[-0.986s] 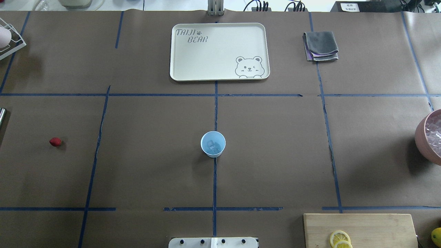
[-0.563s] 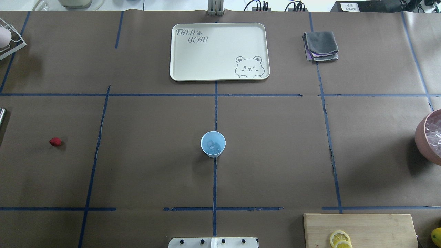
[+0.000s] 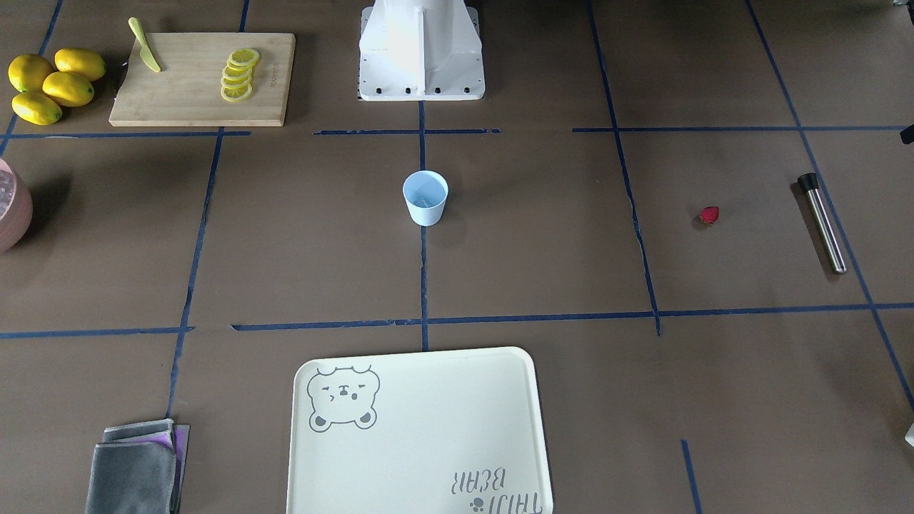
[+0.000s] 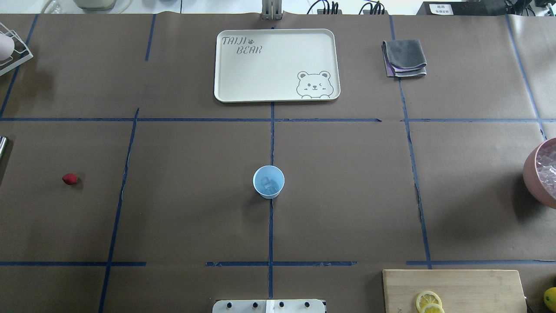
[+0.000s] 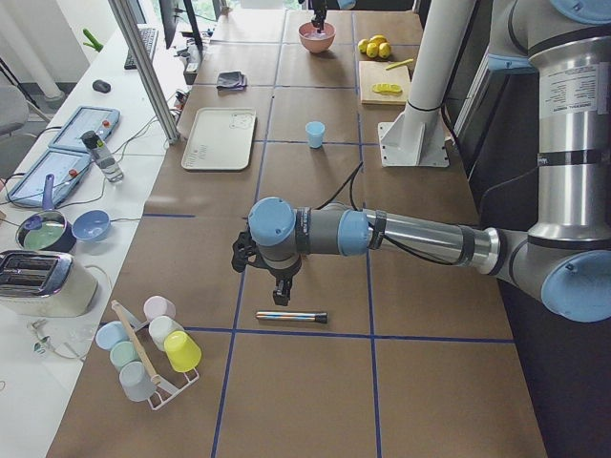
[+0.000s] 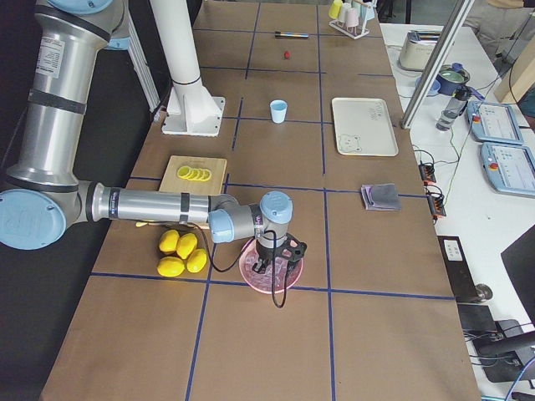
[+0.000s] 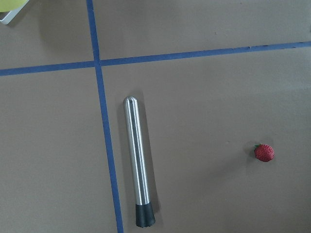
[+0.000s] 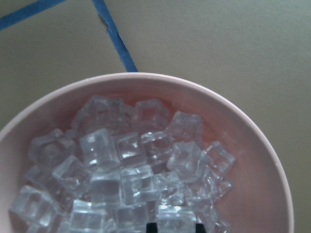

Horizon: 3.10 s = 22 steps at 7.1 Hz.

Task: Mash ice and strawberries in cup
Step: 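Return the right gripper to the bowl and grasp a third ice cube, then carry the third ice cube over the blue cup and release it, then withdraw the right gripper toward the bowl while the left gripper reaches the strawberry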

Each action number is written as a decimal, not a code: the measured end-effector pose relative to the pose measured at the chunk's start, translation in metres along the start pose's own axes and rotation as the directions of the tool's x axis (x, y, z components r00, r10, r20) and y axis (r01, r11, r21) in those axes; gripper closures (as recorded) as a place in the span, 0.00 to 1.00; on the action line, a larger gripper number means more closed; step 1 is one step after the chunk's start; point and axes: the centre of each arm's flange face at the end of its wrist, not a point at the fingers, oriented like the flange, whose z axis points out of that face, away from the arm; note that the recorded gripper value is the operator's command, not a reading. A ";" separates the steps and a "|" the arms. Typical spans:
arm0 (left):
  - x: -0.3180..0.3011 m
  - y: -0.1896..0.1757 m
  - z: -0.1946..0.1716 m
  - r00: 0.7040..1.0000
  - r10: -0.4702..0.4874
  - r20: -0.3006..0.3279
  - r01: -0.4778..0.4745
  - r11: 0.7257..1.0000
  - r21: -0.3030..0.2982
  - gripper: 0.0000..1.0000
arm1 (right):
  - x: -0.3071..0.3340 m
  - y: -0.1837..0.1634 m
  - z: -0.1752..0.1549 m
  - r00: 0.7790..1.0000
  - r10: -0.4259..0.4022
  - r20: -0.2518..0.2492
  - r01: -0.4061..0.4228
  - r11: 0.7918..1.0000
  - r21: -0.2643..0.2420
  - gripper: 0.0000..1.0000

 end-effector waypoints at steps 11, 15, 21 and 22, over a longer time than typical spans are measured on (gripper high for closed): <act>-0.005 0.002 0.004 1.000 -0.008 -0.001 0.008 1.000 -0.008 0.00 | -0.578 0.316 -0.077 0.906 0.052 0.420 -0.029 0.998 -0.061 0.98; -0.005 0.002 0.004 1.000 -0.009 -0.001 0.009 1.000 -0.008 0.00 | -0.624 0.346 -0.068 0.904 0.076 0.420 -0.051 0.996 -0.069 0.94; -0.001 -0.001 0.003 0.999 -0.049 -0.001 0.049 0.999 -0.004 0.00 | -0.615 0.337 -0.065 0.913 0.084 0.399 -0.086 0.996 -0.013 0.00; 0.010 -0.006 0.008 0.997 -0.083 0.001 0.083 0.997 -0.002 0.00 | -0.605 0.326 -0.079 0.907 0.088 0.412 -0.092 0.996 -0.010 0.00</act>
